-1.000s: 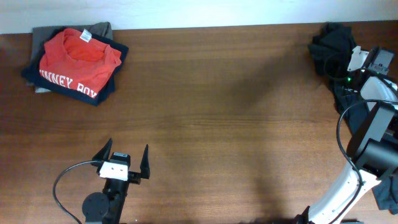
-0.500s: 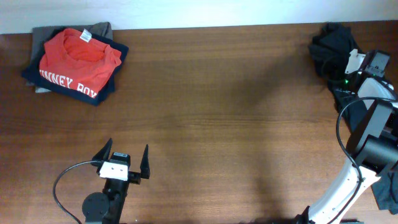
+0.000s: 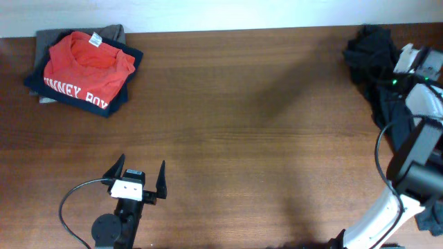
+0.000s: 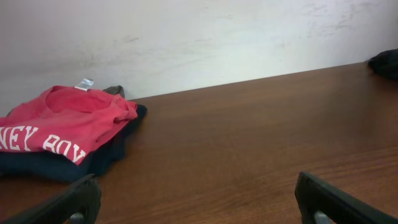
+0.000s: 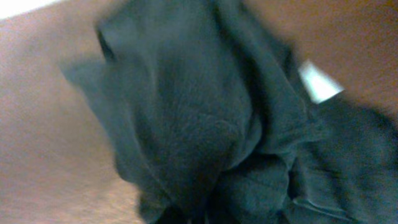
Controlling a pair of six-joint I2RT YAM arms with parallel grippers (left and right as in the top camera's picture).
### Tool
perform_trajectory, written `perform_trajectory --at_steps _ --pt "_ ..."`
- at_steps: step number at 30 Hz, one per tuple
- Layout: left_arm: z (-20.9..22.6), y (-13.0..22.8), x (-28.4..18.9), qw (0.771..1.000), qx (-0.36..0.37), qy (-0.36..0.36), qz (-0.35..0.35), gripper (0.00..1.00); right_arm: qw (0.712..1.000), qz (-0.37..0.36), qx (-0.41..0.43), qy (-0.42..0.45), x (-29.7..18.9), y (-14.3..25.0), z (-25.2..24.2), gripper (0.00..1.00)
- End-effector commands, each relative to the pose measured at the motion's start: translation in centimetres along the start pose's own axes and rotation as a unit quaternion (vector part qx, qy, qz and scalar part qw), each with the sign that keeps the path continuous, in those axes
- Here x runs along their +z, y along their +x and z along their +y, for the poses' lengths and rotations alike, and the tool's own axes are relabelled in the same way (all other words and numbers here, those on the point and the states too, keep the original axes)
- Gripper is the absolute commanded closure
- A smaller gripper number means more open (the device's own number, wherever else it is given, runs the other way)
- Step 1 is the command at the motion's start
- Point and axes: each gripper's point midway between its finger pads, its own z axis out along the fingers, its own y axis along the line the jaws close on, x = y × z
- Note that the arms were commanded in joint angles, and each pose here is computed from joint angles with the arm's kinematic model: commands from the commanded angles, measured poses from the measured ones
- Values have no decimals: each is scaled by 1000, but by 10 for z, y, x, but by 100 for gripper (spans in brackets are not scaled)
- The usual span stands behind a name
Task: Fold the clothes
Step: 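Drag the dark garment leftward and lay it across the table center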
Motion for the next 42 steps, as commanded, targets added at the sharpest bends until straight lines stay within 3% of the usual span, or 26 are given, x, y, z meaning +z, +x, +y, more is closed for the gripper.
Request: perform_trajectory --at_steps 1,11,17,32,42 --pt "3 2 0 1000 8 -6 1 1 996 -85 5 -25 -64 -64 23 96" --pt "2 2 0 1000 8 -6 1 1 988 -137 -29 -70 -134 -99 97 96" --pt "3 2 0 1000 8 -6 1 1 983 -117 -61 -130 -149 -85 178 96" --pt "2 2 0 1000 8 -6 1 1 940 -8 -195 -281 -163 30 389 96" --pt "3 2 0 1000 8 -6 1 1 907 98 -267 -312 -159 130 452 96"
